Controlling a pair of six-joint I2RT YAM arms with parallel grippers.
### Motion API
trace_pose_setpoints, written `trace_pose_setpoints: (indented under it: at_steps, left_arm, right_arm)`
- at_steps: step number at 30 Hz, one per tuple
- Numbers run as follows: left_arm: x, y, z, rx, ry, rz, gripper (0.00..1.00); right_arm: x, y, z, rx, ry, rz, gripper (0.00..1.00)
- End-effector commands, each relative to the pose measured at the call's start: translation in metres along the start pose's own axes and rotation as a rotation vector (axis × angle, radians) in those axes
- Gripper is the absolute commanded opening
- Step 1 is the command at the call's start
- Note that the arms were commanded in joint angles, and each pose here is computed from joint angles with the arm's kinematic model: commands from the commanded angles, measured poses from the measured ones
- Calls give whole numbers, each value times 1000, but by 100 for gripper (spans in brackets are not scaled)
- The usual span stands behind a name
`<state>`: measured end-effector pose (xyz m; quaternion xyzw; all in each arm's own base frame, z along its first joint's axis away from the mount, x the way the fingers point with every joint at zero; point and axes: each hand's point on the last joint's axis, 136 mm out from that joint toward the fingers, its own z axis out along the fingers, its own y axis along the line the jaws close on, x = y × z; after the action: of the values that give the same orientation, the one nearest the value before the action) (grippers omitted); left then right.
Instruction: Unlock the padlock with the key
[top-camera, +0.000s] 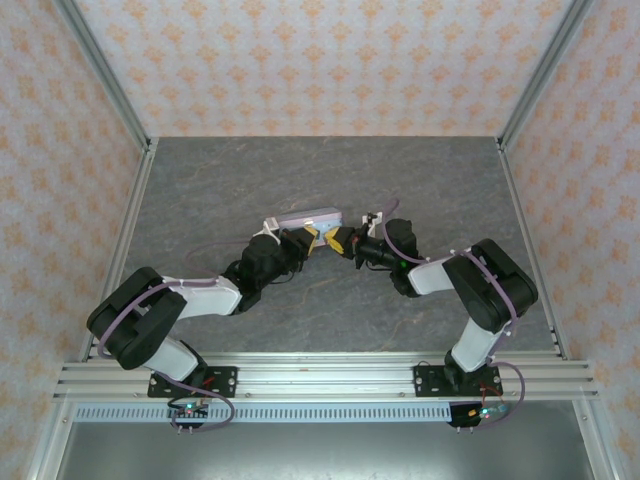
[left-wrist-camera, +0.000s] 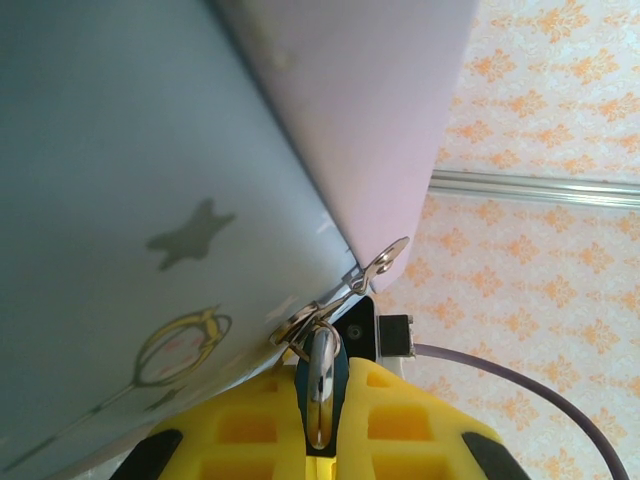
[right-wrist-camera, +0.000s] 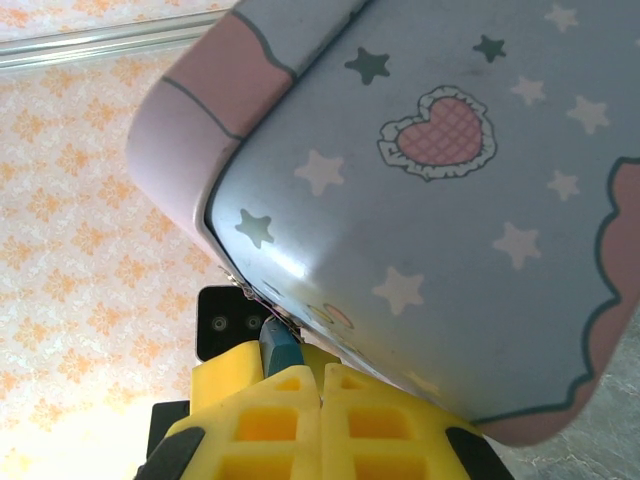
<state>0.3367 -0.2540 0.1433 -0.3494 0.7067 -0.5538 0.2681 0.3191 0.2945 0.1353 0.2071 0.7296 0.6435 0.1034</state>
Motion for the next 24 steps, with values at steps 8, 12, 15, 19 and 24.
trace_pose_setpoints:
  at_steps: [8, 12, 15, 19, 24]
  left_arm:
    - [63, -56, -6, 190, 245, 22, 0]
    - [64, -56, -6, 187, 256, 22, 0]
    - [65, -55, -6, 184, 261, 26, 0]
    - [67, -55, -6, 183, 267, 30, 0]
    - [67, -53, -7, 180, 272, 31, 0]
  right_arm:
    - [-7, 24, 16, -62, -4, -82, 0]
    - [-8, 32, 16, -73, 9, -155, 0]
    - [-8, 27, 18, -29, 23, -193, 0]
    - [-7, 25, 17, 0, 33, -246, 0]
    - [-6, 25, 16, 27, 31, -323, 0]
